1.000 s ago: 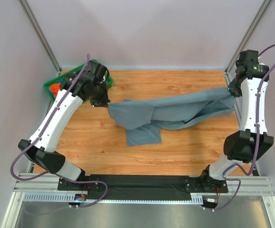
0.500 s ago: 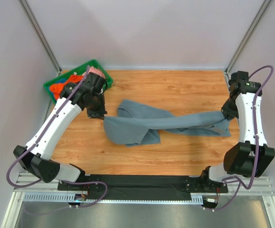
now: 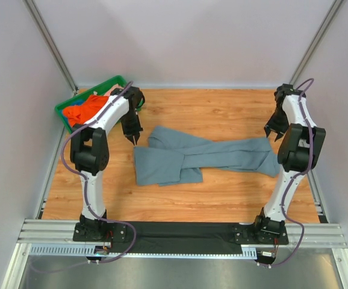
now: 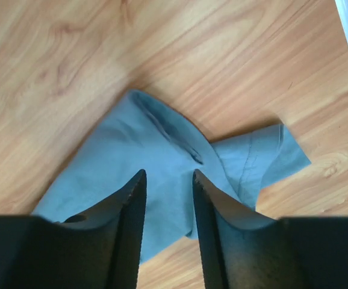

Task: Fold and stack the t-shirts
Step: Flatten the tshirt out

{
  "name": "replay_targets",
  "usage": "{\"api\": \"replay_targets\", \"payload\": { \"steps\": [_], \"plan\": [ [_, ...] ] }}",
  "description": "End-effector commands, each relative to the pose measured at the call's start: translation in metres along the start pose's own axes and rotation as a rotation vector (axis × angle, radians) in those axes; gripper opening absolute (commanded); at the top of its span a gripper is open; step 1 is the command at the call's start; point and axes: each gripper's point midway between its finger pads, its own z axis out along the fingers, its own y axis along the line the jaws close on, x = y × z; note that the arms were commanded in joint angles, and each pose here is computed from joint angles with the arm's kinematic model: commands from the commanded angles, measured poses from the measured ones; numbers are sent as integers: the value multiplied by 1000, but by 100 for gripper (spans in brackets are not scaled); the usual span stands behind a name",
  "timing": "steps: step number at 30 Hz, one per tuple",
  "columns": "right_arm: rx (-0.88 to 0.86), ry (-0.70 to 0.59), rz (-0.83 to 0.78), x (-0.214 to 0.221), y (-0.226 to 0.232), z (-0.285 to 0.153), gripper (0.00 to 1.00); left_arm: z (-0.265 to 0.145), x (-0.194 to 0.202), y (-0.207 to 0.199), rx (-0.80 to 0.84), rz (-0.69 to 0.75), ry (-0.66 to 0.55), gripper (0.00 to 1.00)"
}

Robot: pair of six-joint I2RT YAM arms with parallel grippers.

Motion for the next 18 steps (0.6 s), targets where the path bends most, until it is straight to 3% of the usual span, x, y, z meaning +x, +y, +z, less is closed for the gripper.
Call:
{"api": "replay_targets", "payload": {
  "steps": [1, 2, 5, 10, 18],
  "plan": [
    [37, -67, 116, -20, -15, -38, 44, -33, -41, -16, 58, 16, -119, 16],
    [45, -65, 144, -17, -20, -46, 47, -34, -44, -17, 60, 18, -125, 33],
    [1, -37, 240, 0, -15, -53, 50, -45, -49, -18, 73, 18, -162, 48],
    [7, 47, 396, 35, -14, -32, 47, -63, -28, -16, 159, 38, -203, 51],
    [-17, 59, 516, 33, -3, 6, 35, -64, 21, -8, 260, 41, -162, 51]
  ]
}}
